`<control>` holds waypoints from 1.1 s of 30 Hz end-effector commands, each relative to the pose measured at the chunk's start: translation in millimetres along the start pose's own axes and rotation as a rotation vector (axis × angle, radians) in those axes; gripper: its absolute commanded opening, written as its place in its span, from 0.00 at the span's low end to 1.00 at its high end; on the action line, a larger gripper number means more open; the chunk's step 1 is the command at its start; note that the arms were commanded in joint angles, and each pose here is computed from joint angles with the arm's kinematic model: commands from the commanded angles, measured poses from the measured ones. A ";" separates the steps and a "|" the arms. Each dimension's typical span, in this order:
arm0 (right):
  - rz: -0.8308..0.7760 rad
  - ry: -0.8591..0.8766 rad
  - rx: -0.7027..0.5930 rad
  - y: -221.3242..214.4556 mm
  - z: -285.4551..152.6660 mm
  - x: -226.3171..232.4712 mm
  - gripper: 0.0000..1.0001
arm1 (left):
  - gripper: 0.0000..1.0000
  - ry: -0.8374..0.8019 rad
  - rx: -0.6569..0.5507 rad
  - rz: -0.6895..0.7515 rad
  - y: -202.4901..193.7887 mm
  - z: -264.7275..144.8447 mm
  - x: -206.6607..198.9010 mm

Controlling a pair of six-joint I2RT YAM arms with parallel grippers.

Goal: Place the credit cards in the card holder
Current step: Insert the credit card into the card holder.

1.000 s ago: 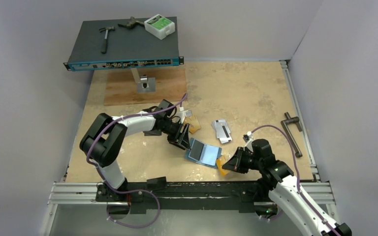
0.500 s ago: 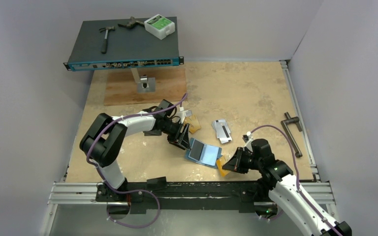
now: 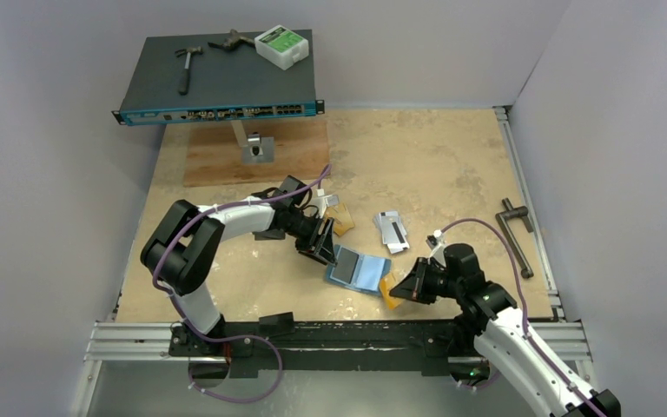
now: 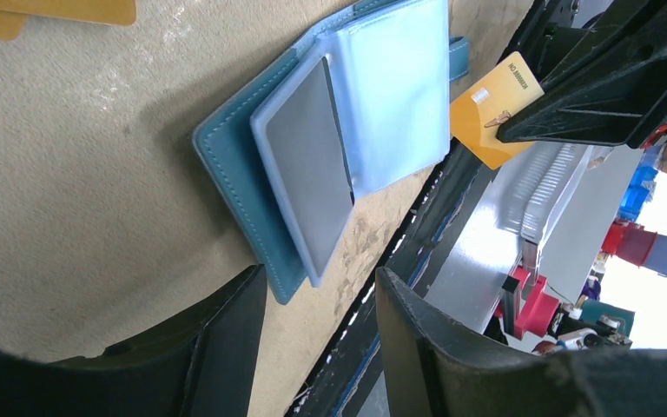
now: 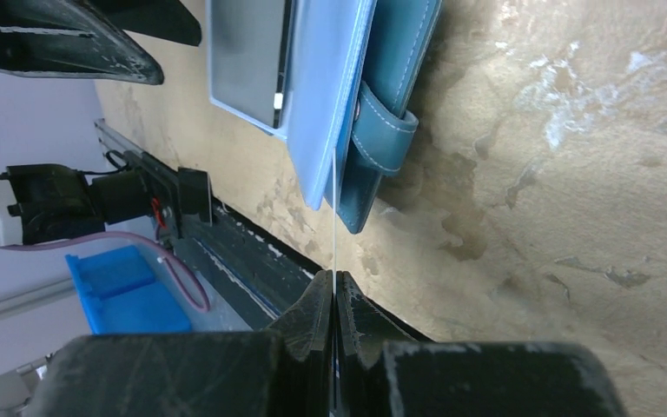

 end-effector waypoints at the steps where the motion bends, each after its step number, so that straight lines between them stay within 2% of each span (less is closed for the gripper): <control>1: -0.027 0.087 -0.023 8.3 1.2 16.6 0.00 | 0.48 -0.038 -0.023 0.051 10.3 -6.1 -16.0; 11: -0.031 0.101 -0.029 11.3 0.0 21.2 0.00 | 0.48 -0.040 -0.021 0.050 10.2 -5.9 -16.1; 20: -0.028 0.190 -0.062 26.5 9.2 37.2 0.00 | 0.48 -0.046 -0.019 0.048 9.8 -5.7 -16.8; 33: -0.031 0.119 -0.042 28.2 17.4 24.5 0.00 | 0.48 -0.048 -0.011 0.042 8.9 -4.7 -16.0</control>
Point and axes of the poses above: each gripper's point midway between its finger pads, its own z axis out along the fingers, its own x axis along the line the jaws close on, y = z × x, the point moved 1 cm from there along -z, back along the fingers, and after that the axes turned 6 degrees about -z, right-handed, at the moved point
